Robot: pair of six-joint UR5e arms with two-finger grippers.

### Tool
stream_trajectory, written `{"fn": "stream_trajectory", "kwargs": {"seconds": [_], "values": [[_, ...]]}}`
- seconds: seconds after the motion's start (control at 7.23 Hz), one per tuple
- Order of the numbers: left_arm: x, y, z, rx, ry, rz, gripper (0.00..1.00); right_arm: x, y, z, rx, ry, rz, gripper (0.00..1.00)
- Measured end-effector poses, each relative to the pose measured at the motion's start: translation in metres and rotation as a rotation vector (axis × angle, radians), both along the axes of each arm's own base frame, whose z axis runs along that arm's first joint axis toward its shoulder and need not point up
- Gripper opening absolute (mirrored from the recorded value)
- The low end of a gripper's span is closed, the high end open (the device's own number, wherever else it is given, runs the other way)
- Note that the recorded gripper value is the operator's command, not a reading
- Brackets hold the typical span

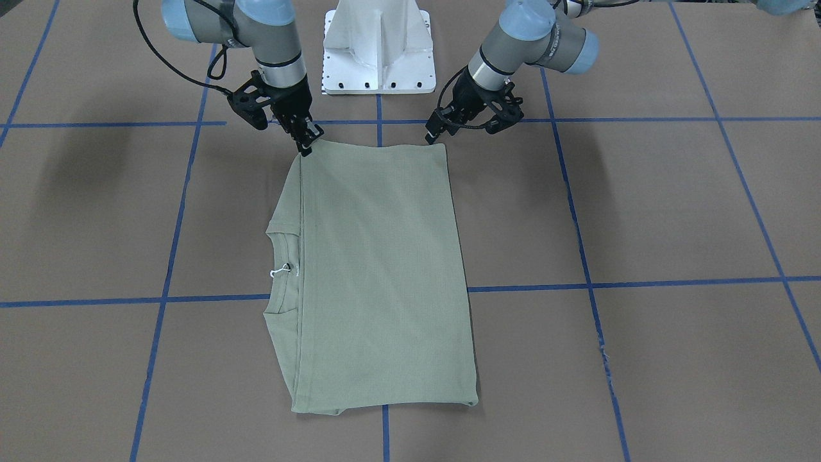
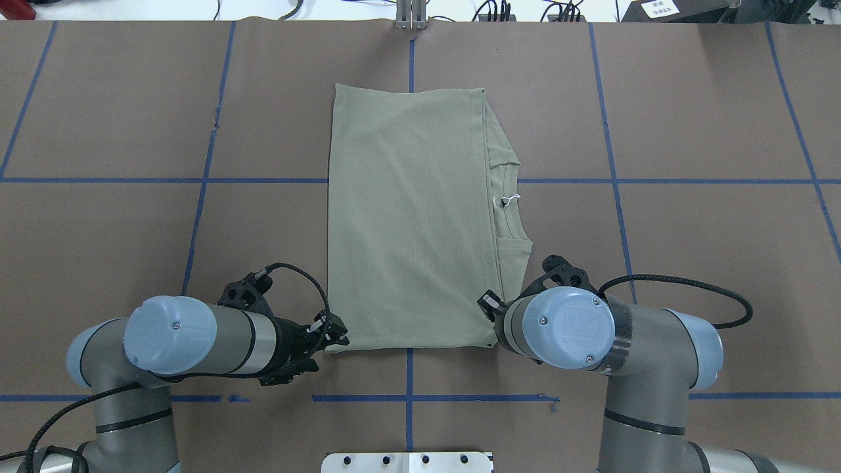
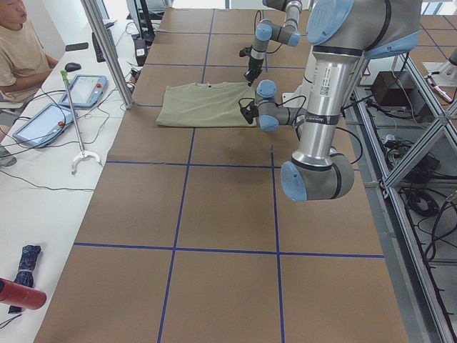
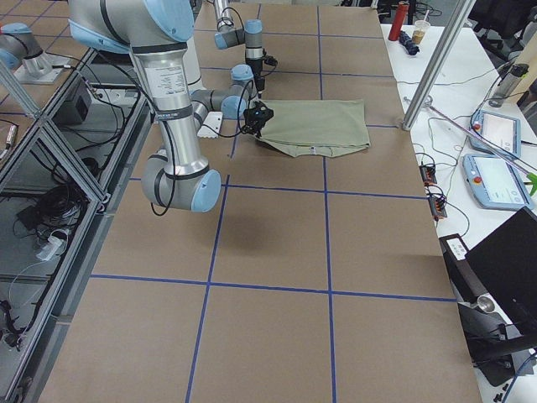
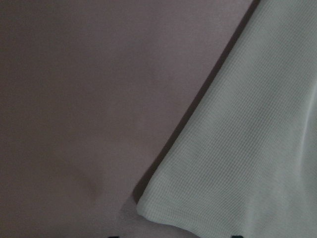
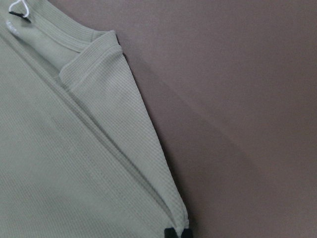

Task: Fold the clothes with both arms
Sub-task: 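Grasp the near shirt edge with both grippers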

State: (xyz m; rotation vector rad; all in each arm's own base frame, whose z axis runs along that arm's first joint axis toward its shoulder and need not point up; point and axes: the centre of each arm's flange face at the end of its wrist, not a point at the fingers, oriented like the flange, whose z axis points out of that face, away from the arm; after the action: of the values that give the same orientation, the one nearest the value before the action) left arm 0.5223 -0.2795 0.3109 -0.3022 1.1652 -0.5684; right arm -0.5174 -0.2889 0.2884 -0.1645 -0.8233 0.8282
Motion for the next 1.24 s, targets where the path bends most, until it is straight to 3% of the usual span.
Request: {"fn": "stream_trajectory", "kwargs": {"seconds": [0.28, 0.41, 0.55, 0.69, 1.24], "values": [[0.008, -0.005, 0.005, 0.01, -0.016, -0.017, 0.65, 0.0, 0.0, 0.0, 0.0, 0.0, 0.0, 0.0], [0.012, -0.007, 0.008, 0.009, -0.025, -0.02, 0.58, 0.0, 0.0, 0.0, 0.0, 0.0, 0.0, 0.0], [0.015, -0.008, 0.009, 0.009, -0.029, -0.022, 0.14, 0.0, 0.0, 0.0, 0.0, -0.001, 0.0, 0.0], [0.016, -0.009, 0.008, 0.009, -0.027, -0.023, 0.0, 0.0, 0.0, 0.0, 0.001, -0.001, 0.001, 0.0], [0.008, -0.011, -0.006, 0.017, -0.002, -0.029, 0.0, 0.0, 0.001, -0.002, 0.002, -0.004, 0.0, 0.0]]}}
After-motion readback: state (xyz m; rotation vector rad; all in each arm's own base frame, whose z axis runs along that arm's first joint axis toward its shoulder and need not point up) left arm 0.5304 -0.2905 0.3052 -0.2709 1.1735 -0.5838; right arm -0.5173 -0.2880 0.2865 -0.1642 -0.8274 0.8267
